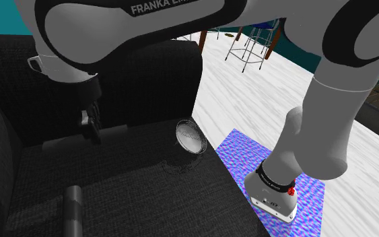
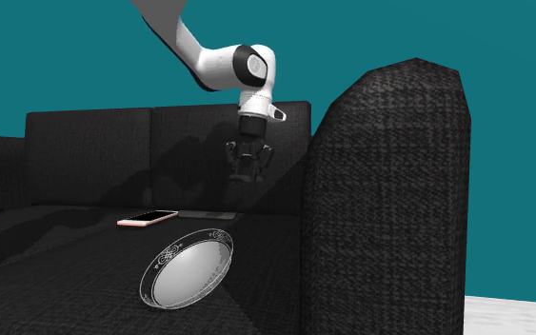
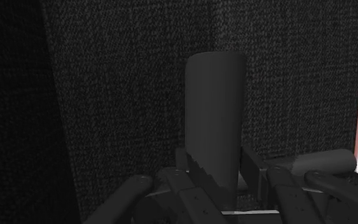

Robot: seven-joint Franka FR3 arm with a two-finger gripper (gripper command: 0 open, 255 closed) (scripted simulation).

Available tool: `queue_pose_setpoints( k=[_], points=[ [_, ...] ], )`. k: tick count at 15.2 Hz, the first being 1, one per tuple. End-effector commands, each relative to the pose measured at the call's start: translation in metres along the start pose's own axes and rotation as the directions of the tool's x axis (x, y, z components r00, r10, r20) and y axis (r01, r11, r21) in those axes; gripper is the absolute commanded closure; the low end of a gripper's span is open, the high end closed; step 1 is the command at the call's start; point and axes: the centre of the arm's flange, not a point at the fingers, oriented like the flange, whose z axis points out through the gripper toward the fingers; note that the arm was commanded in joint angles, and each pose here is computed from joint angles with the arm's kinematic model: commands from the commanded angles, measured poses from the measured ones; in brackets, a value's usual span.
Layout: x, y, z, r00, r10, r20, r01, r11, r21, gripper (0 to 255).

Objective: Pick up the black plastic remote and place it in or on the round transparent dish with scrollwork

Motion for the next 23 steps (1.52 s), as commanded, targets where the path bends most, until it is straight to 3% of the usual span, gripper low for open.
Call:
queue_pose_setpoints(
  k=[1,23],
  points=[
    [-0.014,0.001,-0.004,1.000,0.000,0.000,0.000,1.000,0.000,255],
    [-0.304,0.030,0.017,1.000,0.000,0.000,0.000,1.000,0.000,255]
  ],
)
